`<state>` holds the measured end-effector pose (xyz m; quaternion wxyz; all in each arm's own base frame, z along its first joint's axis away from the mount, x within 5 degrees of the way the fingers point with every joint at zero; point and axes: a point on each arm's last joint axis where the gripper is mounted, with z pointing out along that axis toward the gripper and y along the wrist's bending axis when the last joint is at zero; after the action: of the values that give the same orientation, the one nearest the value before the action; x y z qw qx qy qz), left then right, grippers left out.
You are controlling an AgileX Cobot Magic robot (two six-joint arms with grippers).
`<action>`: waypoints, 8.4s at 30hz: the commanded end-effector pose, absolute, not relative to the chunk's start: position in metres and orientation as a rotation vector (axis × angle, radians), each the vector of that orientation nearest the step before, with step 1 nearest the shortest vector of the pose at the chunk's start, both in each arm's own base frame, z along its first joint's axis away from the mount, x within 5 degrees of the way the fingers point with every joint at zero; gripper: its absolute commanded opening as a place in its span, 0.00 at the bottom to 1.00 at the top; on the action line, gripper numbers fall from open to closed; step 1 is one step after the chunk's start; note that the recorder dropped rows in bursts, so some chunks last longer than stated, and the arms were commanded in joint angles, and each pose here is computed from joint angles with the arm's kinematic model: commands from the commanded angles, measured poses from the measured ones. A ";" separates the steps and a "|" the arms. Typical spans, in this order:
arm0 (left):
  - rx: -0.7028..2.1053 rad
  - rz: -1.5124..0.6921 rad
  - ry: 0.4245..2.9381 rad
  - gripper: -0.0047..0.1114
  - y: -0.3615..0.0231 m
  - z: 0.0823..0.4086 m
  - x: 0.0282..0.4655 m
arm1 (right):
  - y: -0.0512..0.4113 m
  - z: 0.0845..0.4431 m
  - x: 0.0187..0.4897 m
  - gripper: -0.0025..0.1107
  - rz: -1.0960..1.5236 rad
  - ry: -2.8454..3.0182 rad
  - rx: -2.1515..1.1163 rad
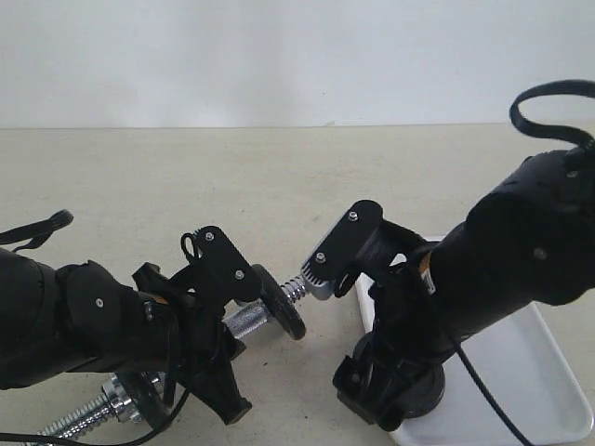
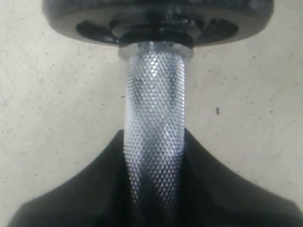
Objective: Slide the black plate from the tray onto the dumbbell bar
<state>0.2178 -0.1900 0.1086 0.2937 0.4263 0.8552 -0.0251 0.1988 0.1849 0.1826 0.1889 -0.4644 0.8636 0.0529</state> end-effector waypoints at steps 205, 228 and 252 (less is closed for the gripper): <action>1.089 -0.111 2.206 0.08 -0.187 0.137 0.215 | 0.169 0.138 0.232 0.02 0.259 2.691 -0.954; 1.062 -0.121 2.181 0.08 -0.187 0.147 0.215 | 0.146 0.155 0.236 0.02 0.135 2.651 -1.049; 1.079 -0.158 2.017 0.08 -0.183 0.190 0.207 | 0.094 0.195 0.255 0.02 0.894 2.379 -0.924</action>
<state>0.1967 -0.1833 0.1581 0.3312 0.4561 0.8219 -0.0822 0.2529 0.0996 0.1807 0.1842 -0.3433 0.8816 0.2663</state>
